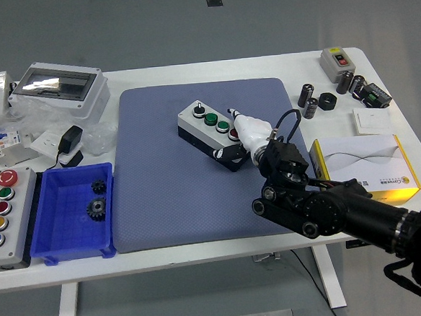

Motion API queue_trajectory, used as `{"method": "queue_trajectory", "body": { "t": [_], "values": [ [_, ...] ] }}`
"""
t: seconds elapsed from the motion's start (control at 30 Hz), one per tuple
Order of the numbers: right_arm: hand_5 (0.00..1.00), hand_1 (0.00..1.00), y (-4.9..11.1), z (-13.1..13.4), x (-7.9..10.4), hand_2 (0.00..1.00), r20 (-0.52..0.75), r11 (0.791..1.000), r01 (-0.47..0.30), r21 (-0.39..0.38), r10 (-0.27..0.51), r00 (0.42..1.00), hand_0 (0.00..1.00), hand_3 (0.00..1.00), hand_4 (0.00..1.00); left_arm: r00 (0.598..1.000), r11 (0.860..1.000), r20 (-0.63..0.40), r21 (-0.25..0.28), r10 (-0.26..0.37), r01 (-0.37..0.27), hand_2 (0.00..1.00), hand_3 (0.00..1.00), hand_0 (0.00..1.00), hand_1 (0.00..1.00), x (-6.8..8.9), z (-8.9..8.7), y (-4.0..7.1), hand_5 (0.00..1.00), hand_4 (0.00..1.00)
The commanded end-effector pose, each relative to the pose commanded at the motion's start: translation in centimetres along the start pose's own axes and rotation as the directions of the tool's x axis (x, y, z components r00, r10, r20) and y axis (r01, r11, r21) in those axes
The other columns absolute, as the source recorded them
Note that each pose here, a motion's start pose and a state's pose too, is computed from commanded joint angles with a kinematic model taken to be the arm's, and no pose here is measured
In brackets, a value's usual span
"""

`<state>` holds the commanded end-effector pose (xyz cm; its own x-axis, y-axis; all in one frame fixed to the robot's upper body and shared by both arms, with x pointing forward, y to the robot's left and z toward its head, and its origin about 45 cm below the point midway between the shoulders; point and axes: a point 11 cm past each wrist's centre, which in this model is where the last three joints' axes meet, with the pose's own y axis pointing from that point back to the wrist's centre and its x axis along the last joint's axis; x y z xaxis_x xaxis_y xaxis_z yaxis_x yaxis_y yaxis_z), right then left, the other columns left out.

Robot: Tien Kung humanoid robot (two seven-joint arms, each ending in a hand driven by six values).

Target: Pick up the button,place it on the desk,press the button,press the button

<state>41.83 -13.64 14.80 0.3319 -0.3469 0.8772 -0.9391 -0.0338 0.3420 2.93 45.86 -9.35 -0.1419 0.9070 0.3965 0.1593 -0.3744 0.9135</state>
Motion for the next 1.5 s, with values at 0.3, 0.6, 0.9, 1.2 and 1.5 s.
{"method": "queue_trajectory", "body": {
  "t": [0.3,0.6,0.9,1.2,1.5],
  "values": [
    [0.232,0.290,0.1,0.1,-0.3,0.439,-0.052,1.000,-0.006,0.018,0.007,0.999,0.018,0.836,0.594,1.000,1.000,0.003,-0.005,-0.002,0.002,0.572,0.613,0.666,0.629,-0.1,0.0,0.0,0.241,0.640],
    [0.119,0.278,0.3,0.1,-1.0,0.404,-0.093,0.999,0.017,0.048,-0.013,0.996,0.015,0.668,0.380,1.000,1.000,0.006,-0.005,-0.004,0.004,0.572,0.612,0.666,0.629,-0.1,-0.3,-0.1,0.239,0.641],
    [0.002,0.235,0.8,-0.4,2.8,0.352,-0.026,0.986,-0.048,0.157,0.053,0.998,0.005,0.300,0.016,1.000,1.000,0.004,-0.001,-0.004,0.004,0.573,0.610,0.666,0.628,-0.1,-0.7,-0.2,0.239,0.641],
    [0.002,0.226,3.3,0.1,3.8,0.291,-0.015,0.922,0.052,0.383,-0.050,0.999,0.005,0.219,0.002,1.000,1.000,0.003,-0.004,-0.007,0.007,0.573,0.609,0.666,0.629,-0.3,-0.8,-0.3,0.240,0.641],
    [0.002,0.226,6.2,3.3,3.4,0.261,-0.200,0.800,0.093,0.592,0.035,0.979,0.018,0.200,0.002,1.000,1.000,0.012,-0.002,-0.002,0.002,0.573,0.609,0.666,0.629,-0.2,-0.8,-0.3,0.241,0.640]
  ]
}}
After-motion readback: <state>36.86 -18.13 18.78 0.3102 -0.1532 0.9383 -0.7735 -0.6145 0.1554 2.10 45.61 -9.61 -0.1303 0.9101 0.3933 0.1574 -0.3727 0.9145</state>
